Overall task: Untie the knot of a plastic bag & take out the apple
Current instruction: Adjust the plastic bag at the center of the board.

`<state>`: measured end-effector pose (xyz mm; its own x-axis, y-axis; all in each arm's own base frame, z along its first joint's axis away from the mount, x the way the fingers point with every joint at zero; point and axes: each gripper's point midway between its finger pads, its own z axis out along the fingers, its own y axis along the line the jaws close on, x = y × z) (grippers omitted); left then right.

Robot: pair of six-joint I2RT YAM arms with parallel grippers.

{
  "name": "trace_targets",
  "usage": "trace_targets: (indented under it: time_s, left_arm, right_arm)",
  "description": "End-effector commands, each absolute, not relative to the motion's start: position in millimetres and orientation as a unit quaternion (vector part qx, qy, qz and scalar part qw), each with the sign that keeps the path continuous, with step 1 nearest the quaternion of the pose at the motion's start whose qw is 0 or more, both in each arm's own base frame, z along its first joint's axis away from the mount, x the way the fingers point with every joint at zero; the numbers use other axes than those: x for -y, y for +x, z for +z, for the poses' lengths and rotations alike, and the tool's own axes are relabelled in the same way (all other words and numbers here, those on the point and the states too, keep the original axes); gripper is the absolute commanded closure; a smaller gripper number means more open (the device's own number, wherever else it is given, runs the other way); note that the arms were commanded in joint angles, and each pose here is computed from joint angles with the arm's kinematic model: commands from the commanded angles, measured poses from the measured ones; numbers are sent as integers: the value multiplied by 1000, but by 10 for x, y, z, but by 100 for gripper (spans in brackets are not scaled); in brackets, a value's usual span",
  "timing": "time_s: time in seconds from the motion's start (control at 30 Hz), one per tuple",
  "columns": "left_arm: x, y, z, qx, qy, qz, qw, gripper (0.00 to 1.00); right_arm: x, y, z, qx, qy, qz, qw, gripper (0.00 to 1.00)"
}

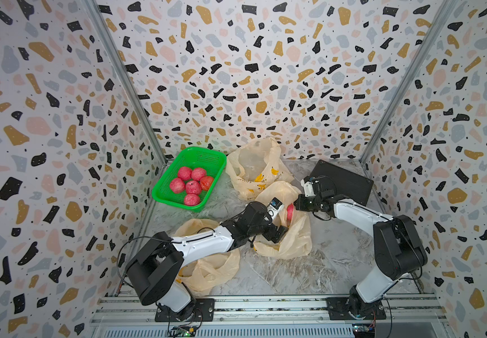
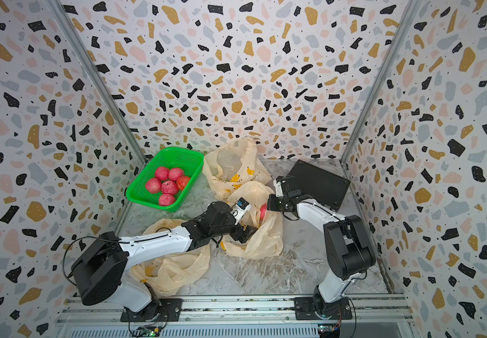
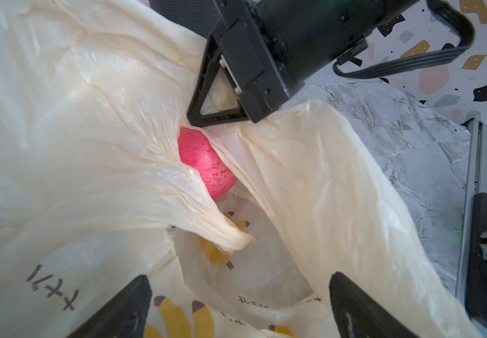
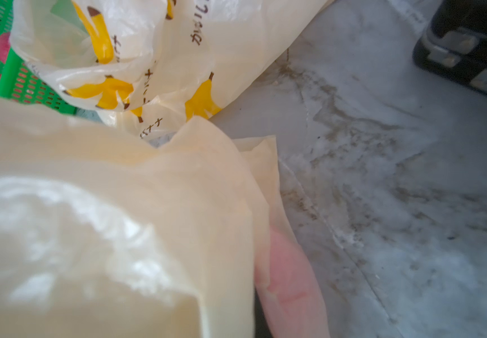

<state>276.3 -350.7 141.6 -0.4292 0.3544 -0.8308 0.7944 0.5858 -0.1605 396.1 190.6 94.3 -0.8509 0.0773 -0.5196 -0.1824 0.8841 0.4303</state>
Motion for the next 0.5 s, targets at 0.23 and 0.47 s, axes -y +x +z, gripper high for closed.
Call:
trace_targets:
  time_s: [0.23, 0.47]
  left_arm:
    - [3714, 3005, 1452, -793, 357, -269, 414, 4]
    - [3728, 3094, 1461, -798, 349, -256, 419, 4]
  right_arm:
    - [-1352, 3472, 168, -985, 7, 98, 140, 100]
    - [-1573, 3285, 189, -980, -25, 166, 110, 100]
